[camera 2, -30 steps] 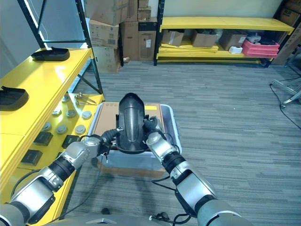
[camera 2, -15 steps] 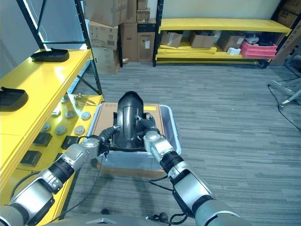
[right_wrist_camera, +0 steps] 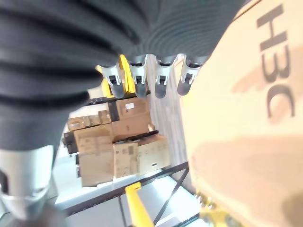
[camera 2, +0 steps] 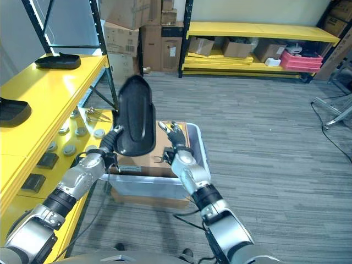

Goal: Move parts from the plastic box to the shelf.

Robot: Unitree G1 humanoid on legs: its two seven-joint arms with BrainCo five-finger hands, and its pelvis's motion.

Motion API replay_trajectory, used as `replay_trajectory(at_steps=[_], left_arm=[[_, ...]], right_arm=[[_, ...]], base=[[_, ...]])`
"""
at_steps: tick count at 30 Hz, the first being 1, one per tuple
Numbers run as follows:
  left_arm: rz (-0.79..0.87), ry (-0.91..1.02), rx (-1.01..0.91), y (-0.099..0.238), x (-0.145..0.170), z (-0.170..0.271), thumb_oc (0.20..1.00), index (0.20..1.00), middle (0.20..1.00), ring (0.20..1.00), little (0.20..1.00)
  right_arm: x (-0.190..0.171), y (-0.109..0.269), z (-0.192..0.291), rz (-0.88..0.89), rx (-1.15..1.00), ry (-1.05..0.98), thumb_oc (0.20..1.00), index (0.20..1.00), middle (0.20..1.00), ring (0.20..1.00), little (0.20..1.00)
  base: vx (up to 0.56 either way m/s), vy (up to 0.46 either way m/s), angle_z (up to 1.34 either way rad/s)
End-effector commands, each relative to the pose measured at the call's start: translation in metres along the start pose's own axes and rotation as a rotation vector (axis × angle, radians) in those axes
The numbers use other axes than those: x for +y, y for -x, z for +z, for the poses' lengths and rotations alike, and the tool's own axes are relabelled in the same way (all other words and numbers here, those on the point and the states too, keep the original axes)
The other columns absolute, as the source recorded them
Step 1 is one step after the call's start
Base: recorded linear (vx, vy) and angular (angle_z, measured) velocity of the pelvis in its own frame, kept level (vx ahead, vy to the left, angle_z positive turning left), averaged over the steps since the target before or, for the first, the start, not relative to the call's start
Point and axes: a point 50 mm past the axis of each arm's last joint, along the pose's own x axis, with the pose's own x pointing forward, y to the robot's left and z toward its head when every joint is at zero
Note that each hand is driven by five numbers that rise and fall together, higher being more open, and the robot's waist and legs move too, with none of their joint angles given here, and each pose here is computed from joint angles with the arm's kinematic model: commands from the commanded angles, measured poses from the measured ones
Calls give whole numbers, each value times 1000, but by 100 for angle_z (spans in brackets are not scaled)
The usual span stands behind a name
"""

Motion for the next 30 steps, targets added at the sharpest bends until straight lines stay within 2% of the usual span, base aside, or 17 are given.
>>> replay_trajectory(at_steps=[1,3,5,7,10,13,18,24,30], left_arm=[[88,-35,-301,1,22,52,200,200,200,200,200],[181,-57,-346,23,60,49,200,200,200,200,200],[218,-72,-370,35,75,50,200,200,200,200,200],[337,-107,-429,71,112,57,200,200,200,200,200],[379,-115,-451,83,125,60,200,200,200,200,200],[379,-130,-474,83,127,68,200,200,200,200,200],[419,-84,-508,89,122,67,200,200,200,200,200],[494,-38,-522,105,139,61,200,200,200,200,200],[580,-28,-521,115,150,55,200,200,200,200,200]], right_arm=[[-39,3,6,-69,-49,88,1000,1000,1000,1000,1000],[-78,24,-32,-165,69,66,1000,1000,1000,1000,1000],[-95,34,-48,-220,117,88,1000,1000,1000,1000,1000],[-139,71,-102,-376,293,71,1000,1000,1000,1000,1000],[-155,96,-135,-453,408,-6,1000,1000,1000,1000,1000],[-182,142,-181,-551,600,81,1000,1000,1000,1000,1000],[-189,155,-193,-522,692,176,1000,1000,1000,1000,1000],[-184,166,-202,-458,710,230,1000,1000,1000,1000,1000],[-183,170,-208,-387,760,314,1000,1000,1000,1000,1000]], base=[[-8,7,-8],[-12,9,-10],[-29,-18,-14],[-49,-72,-13],[-24,-106,5],[-108,-264,62],[-220,-279,127],[-189,-224,97],[-89,10,82]])
